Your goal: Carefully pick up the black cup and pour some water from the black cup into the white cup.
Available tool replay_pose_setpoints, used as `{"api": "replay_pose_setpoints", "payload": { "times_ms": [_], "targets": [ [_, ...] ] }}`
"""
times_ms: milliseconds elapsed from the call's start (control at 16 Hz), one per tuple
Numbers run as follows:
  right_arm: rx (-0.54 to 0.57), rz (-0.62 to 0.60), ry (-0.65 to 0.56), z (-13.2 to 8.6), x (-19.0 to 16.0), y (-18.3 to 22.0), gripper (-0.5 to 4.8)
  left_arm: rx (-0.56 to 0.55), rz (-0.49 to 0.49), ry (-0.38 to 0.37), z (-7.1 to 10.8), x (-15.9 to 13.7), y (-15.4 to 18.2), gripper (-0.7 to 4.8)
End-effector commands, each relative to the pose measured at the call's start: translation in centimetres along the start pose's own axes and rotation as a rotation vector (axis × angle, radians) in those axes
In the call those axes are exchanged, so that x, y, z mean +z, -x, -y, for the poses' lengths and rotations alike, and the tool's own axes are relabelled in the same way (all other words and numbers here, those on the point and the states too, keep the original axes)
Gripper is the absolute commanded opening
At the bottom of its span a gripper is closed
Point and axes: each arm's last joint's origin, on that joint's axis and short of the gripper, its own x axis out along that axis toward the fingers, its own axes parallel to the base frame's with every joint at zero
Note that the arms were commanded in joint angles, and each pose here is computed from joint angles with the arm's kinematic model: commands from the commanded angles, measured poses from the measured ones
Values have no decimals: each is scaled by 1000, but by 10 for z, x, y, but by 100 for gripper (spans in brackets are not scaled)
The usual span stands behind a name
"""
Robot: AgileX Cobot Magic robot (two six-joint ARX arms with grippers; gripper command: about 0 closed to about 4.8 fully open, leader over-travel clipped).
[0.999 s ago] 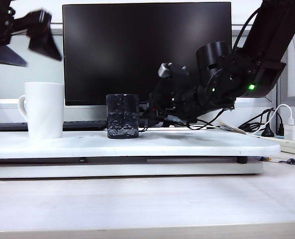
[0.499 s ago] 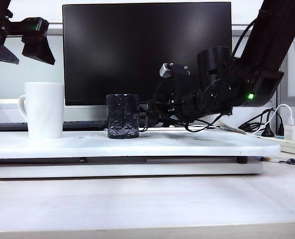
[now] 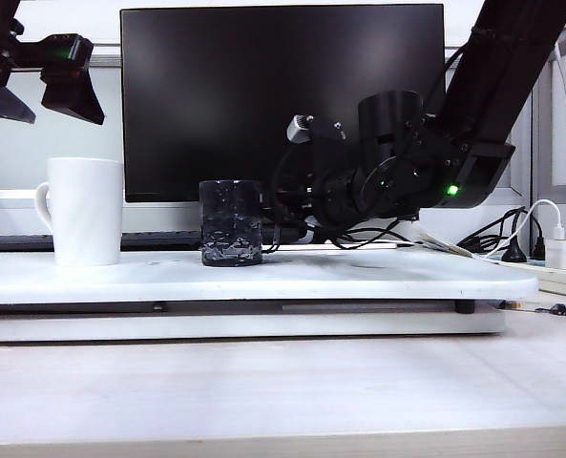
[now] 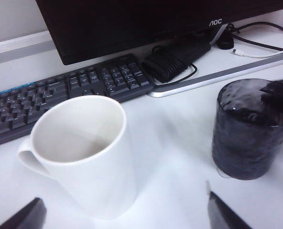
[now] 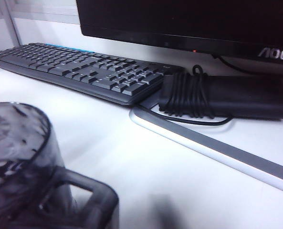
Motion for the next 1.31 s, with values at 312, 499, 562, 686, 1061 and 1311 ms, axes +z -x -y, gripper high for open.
{"api": "replay_pose_setpoints", "payload": {
  "times_ms": [312, 499, 562, 686, 1061, 1311],
  "targets": [
    [-15, 27, 3, 1, 6, 0, -6, 9, 6, -4, -1, 2, 0, 479],
    [13, 57, -8, -1, 21, 3, -6, 60, 3, -3, -2, 3, 1, 479],
    [13, 65, -17, -2, 33, 6, -6, 63, 10, -3, -3, 4, 2, 479],
    [28, 69, -15, -6, 64, 16, -6, 67, 46, -1, -4, 10, 10, 479],
    [77, 185, 17, -22, 168, 40, -6, 116, 153, 22, -16, 27, 35, 479],
    [97, 184, 23, -31, 212, 7, -6, 97, 210, 84, -49, 45, 37, 479]
  ]
}}
